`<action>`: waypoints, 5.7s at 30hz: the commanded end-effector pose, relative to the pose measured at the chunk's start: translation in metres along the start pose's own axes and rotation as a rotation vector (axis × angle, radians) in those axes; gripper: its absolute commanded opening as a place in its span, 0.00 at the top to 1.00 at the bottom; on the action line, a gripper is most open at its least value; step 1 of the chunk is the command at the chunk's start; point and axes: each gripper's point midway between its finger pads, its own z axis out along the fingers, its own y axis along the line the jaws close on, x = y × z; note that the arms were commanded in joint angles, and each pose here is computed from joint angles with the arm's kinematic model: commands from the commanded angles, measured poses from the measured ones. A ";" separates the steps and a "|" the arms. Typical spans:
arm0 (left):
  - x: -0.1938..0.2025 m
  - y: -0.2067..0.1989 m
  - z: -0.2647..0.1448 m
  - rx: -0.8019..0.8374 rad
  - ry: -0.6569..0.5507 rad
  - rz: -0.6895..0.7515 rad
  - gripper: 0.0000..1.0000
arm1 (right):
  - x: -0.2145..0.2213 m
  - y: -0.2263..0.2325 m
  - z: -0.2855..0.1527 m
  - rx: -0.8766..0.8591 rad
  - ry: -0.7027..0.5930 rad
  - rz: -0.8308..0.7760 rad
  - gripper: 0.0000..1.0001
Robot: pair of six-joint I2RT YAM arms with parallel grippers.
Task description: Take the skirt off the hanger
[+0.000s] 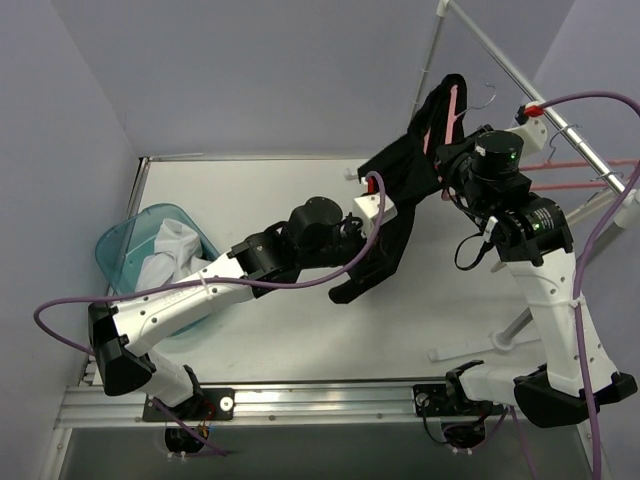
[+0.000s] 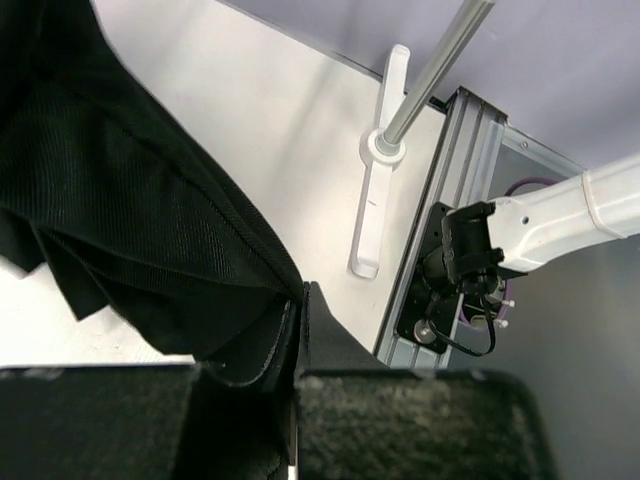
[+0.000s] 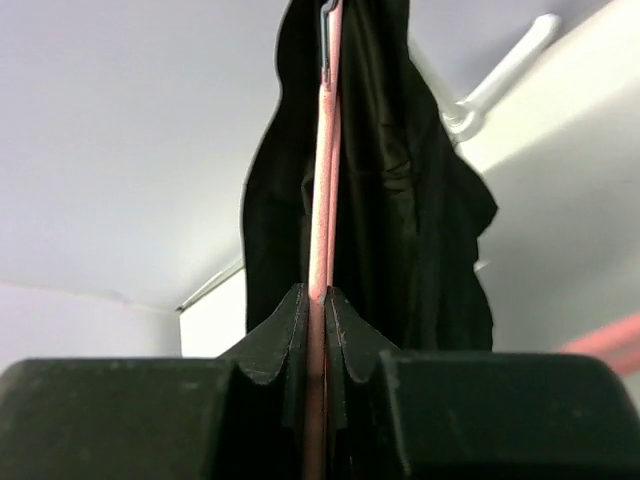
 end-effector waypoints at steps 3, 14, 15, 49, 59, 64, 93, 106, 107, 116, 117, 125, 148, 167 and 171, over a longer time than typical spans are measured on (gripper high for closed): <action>-0.043 0.008 -0.029 -0.095 -0.132 0.025 0.98 | -0.033 0.053 -0.027 -0.225 -0.034 0.063 1.00; -0.012 0.034 -0.098 -0.291 -0.155 -0.097 0.98 | 0.022 0.057 -0.042 -0.360 0.217 -0.131 1.00; -0.009 0.034 -0.102 -0.299 -0.160 -0.105 0.98 | 0.025 0.056 -0.043 -0.363 0.229 -0.142 1.00; -0.128 0.177 -0.362 -1.192 -0.417 -0.001 0.98 | 0.096 0.018 -0.234 -0.728 0.902 -0.198 1.00; -0.173 0.199 -0.424 -1.363 -0.543 0.026 0.98 | 0.126 -0.039 -0.253 -0.596 1.020 -0.274 1.00; -0.206 0.193 -0.443 -1.367 -0.673 0.067 0.98 | 0.132 -0.044 -0.236 -0.535 0.975 -0.229 1.00; -0.277 0.091 -0.545 -1.536 -0.927 0.456 0.98 | 0.175 -0.072 -0.199 -0.393 1.035 -0.196 1.00; -0.284 0.089 -0.551 -1.584 -0.900 0.541 0.98 | 0.173 -0.064 -0.193 -0.391 1.029 -0.179 1.00; -0.284 0.093 -0.547 -1.580 -0.888 0.536 0.98 | 0.172 -0.064 -0.192 -0.391 1.026 -0.182 1.00; -0.276 0.142 -0.517 -1.587 -0.793 0.526 0.98 | 0.175 -0.070 -0.192 -0.368 1.030 -0.184 1.00; -0.276 0.146 -0.515 -1.594 -0.774 0.537 0.98 | 0.175 -0.071 -0.192 -0.365 1.031 -0.185 1.00; -0.271 0.152 -0.525 -1.699 -0.719 0.604 0.98 | 0.173 -0.069 -0.192 -0.355 1.032 -0.185 1.00; -0.273 0.126 -0.569 -1.957 -0.502 0.810 0.98 | 0.175 -0.061 -0.176 -0.355 1.054 -0.240 1.00; -0.216 0.229 -0.519 -1.940 -0.283 0.692 0.98 | 0.186 -0.081 -0.172 -0.309 1.102 -0.322 1.00; -0.147 0.269 -0.478 -1.819 -0.241 0.490 0.98 | 0.189 -0.084 -0.169 -0.309 1.100 -0.329 1.00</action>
